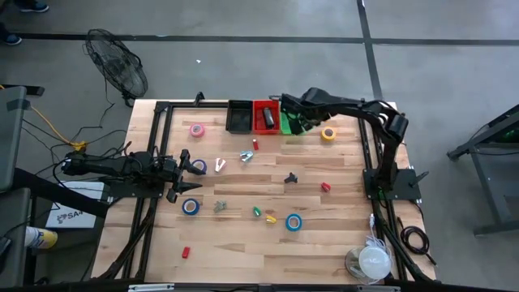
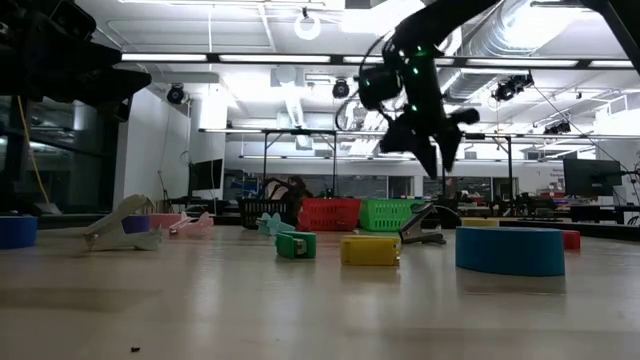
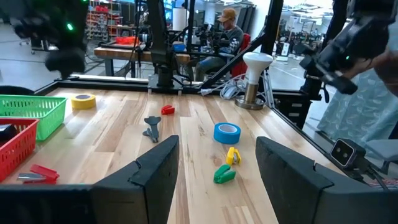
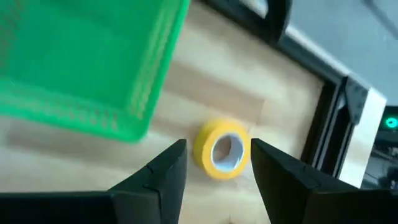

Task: Pick and place Stapler, Stapler remover, tape
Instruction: Put the yellow tape into the green bin

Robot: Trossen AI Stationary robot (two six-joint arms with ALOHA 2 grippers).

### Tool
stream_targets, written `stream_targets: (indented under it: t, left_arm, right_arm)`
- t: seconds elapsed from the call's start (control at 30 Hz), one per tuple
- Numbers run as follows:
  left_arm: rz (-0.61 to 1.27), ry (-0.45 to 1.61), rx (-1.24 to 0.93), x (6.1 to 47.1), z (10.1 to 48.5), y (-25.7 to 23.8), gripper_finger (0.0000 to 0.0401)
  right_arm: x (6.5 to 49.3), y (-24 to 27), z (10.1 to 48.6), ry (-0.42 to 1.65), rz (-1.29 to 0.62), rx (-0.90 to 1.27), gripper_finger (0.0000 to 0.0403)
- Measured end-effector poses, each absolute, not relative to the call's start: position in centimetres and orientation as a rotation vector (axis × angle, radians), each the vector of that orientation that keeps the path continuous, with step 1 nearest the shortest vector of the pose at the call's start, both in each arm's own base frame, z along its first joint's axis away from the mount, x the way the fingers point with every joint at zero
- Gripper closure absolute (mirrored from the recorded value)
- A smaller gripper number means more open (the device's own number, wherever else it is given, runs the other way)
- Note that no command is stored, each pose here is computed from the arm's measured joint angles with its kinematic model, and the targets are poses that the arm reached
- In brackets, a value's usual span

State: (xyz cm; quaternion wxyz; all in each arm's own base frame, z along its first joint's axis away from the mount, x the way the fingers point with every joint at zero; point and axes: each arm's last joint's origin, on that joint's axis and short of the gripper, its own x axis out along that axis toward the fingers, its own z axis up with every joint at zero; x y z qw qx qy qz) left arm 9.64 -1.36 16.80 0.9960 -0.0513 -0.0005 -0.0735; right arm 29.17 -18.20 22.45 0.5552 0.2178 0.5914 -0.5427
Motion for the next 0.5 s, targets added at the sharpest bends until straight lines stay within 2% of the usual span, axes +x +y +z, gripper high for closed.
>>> stream_targets:
  t: [0.17, 0.5]
  left_arm:
    - [-0.147, -0.001, -0.103, 9.6, 16.8, -1.4, 0.0190]
    - [-0.147, -0.001, -0.103, 9.6, 16.8, -1.4, 0.0190]
  right_arm:
    - [27.7, -17.6, 19.3, 1.519, -1.230, 0.567, 0.0233]
    - [25.5, -17.8, 15.8, 1.580, -1.214, 0.605, 0.0241]
